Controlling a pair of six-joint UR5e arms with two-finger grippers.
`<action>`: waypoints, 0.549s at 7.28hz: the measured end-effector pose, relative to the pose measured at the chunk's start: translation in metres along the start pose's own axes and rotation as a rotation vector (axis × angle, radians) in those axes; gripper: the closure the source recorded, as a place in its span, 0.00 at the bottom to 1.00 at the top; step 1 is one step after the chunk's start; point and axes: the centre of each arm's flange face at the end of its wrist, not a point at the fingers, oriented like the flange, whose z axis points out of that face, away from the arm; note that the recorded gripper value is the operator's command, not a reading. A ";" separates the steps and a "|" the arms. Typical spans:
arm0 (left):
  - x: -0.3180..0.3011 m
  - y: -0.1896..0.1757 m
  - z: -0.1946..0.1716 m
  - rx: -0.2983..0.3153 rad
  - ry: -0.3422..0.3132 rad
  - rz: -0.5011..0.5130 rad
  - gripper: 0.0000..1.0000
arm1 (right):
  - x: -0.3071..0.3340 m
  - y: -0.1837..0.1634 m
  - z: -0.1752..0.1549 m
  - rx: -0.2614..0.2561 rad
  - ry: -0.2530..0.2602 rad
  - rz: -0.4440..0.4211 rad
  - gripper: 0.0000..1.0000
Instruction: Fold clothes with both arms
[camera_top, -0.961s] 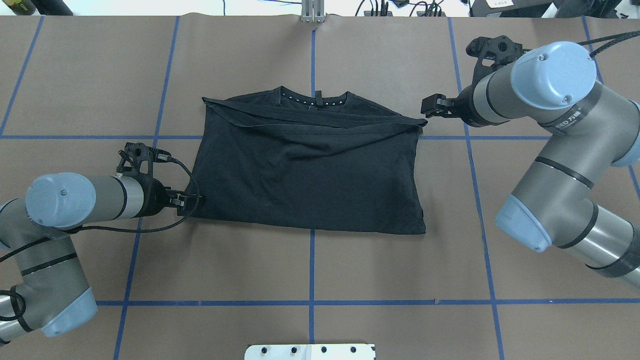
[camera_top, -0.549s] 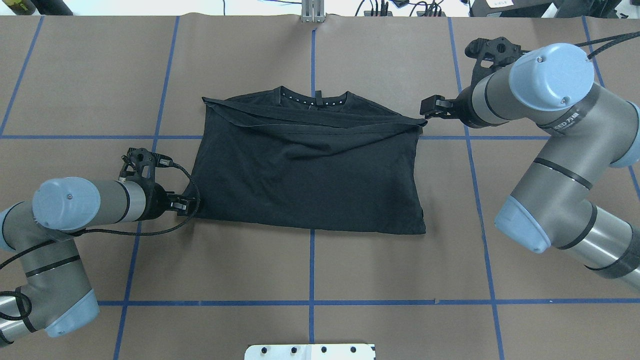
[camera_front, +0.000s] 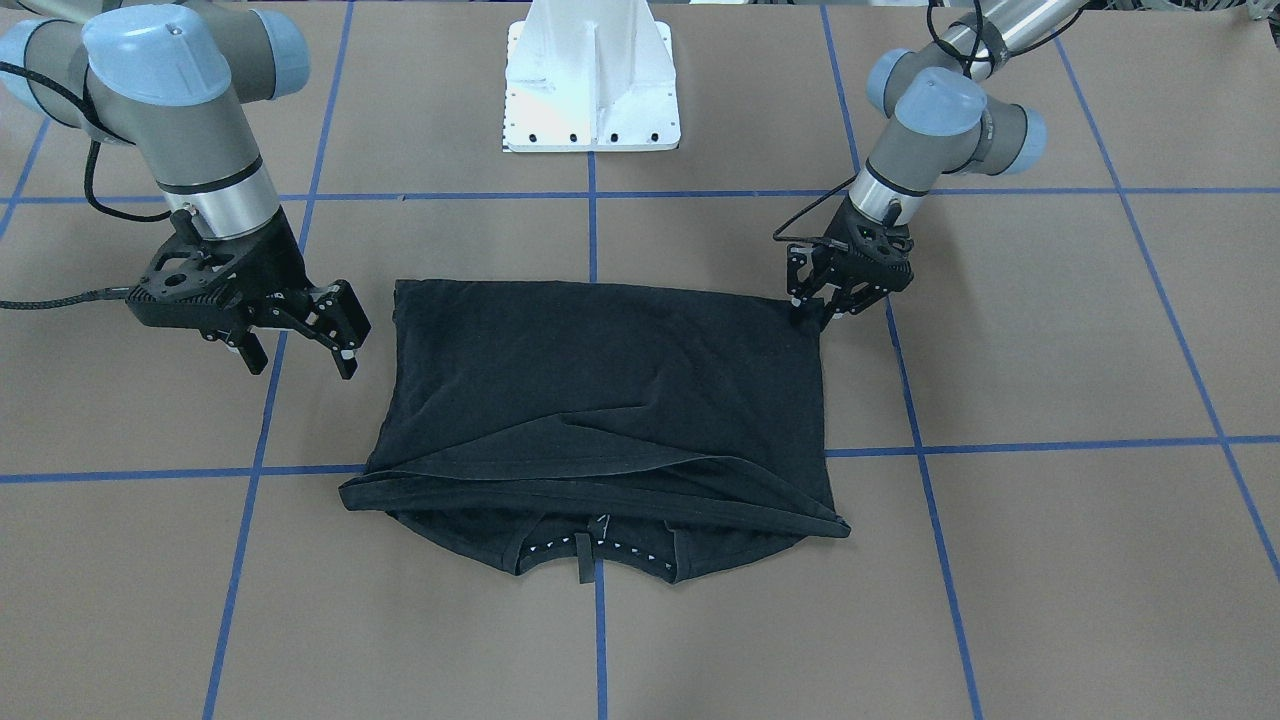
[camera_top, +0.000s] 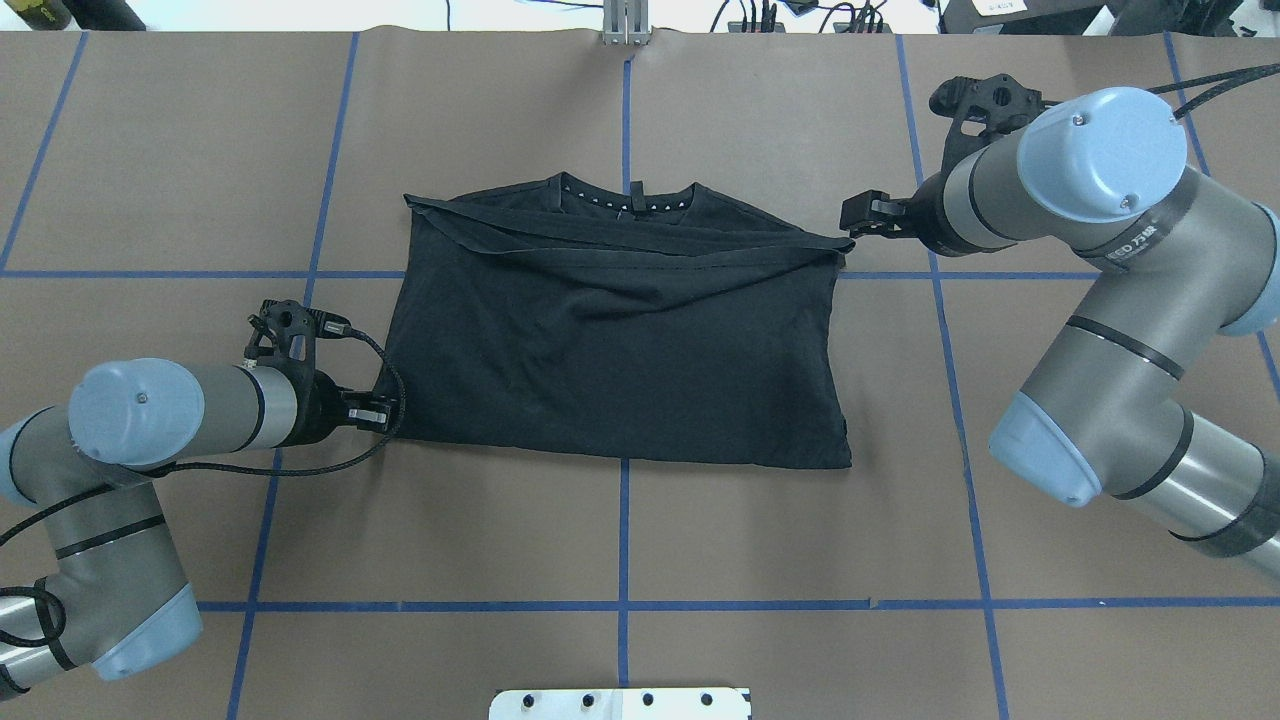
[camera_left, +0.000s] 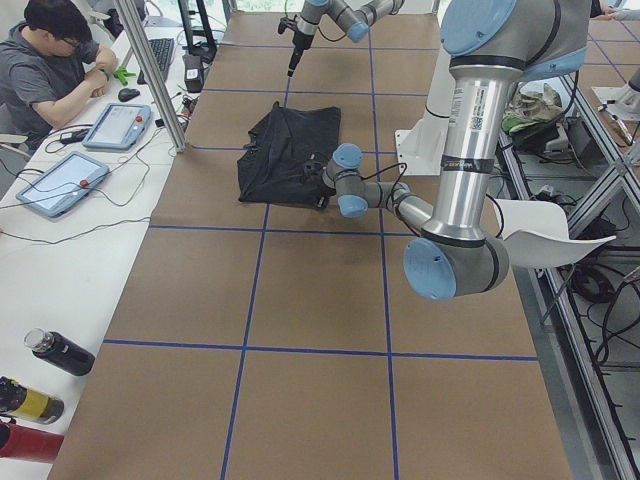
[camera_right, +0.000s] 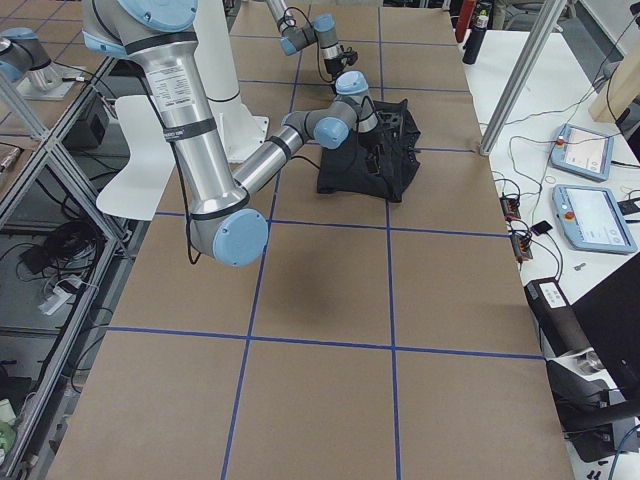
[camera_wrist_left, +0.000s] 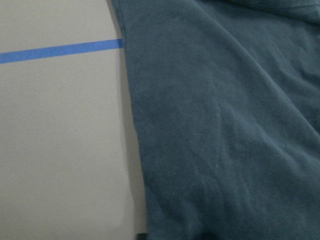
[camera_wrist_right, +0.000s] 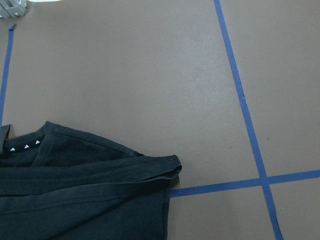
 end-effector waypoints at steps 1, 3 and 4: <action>0.002 0.001 0.000 -0.002 0.004 0.000 0.60 | 0.000 0.000 0.000 0.000 0.001 0.000 0.00; 0.003 0.002 -0.001 -0.003 0.006 0.000 1.00 | 0.001 0.000 0.001 0.000 0.003 0.000 0.00; 0.003 0.002 -0.001 -0.003 0.005 0.000 1.00 | 0.001 0.000 0.002 0.000 0.004 0.000 0.00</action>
